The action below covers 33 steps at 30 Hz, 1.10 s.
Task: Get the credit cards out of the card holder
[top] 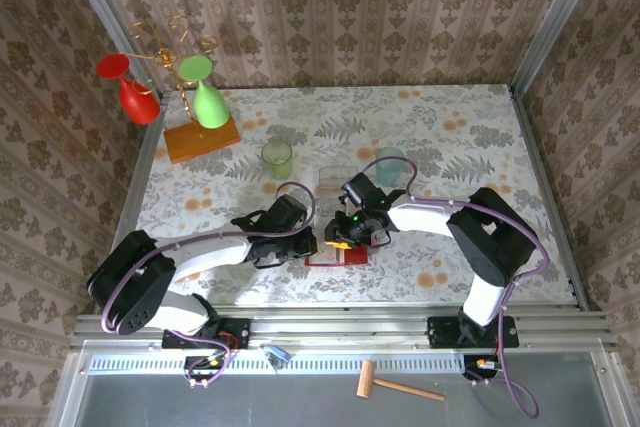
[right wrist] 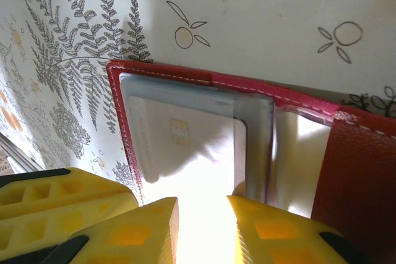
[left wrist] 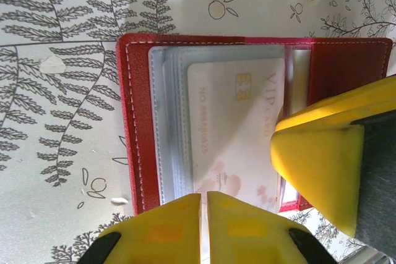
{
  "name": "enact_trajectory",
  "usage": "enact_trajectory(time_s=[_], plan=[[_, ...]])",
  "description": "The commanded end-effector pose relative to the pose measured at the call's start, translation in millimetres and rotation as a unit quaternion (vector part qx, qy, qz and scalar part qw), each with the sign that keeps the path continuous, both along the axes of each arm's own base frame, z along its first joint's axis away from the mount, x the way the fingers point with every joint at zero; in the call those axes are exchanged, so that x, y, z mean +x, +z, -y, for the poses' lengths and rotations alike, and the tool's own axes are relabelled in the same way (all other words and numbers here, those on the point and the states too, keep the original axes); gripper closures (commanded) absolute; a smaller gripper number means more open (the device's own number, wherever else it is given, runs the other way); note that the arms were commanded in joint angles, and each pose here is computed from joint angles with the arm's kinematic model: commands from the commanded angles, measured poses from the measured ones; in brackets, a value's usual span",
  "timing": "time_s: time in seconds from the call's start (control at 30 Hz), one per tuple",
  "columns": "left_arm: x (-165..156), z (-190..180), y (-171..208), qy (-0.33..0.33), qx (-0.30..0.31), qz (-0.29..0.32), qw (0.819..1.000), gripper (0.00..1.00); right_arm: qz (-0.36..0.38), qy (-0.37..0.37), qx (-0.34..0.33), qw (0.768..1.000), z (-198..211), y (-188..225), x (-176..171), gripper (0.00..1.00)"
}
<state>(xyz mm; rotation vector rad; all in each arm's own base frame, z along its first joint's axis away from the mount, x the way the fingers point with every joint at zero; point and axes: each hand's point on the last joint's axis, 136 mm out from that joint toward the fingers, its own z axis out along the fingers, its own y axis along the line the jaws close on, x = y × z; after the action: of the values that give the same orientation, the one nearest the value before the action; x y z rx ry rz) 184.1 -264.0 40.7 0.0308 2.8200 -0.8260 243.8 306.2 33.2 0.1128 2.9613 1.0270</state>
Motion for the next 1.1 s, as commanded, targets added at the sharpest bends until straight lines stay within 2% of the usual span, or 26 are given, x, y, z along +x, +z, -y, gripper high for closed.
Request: enact_trajectory(time_s=[0.0,0.3,0.57,1.07], plan=[[6,4,10,0.003,-0.014,0.01,1.0,0.89,0.017,-0.007,-0.016,1.0,7,14,2,0.74],[5,18,13,-0.021,-0.027,0.011,0.999,0.88,0.021,-0.006,-0.016,1.0,10,16,2,0.74],[-2,9,-5,-0.019,-0.001,-0.009,1.0,0.88,0.005,0.001,-0.01,1.0,6,8,0,0.74],[-1,8,-6,-0.017,0.0,-0.009,1.0,0.89,-0.004,0.003,0.0,1.0,2,2,-1,0.78]])
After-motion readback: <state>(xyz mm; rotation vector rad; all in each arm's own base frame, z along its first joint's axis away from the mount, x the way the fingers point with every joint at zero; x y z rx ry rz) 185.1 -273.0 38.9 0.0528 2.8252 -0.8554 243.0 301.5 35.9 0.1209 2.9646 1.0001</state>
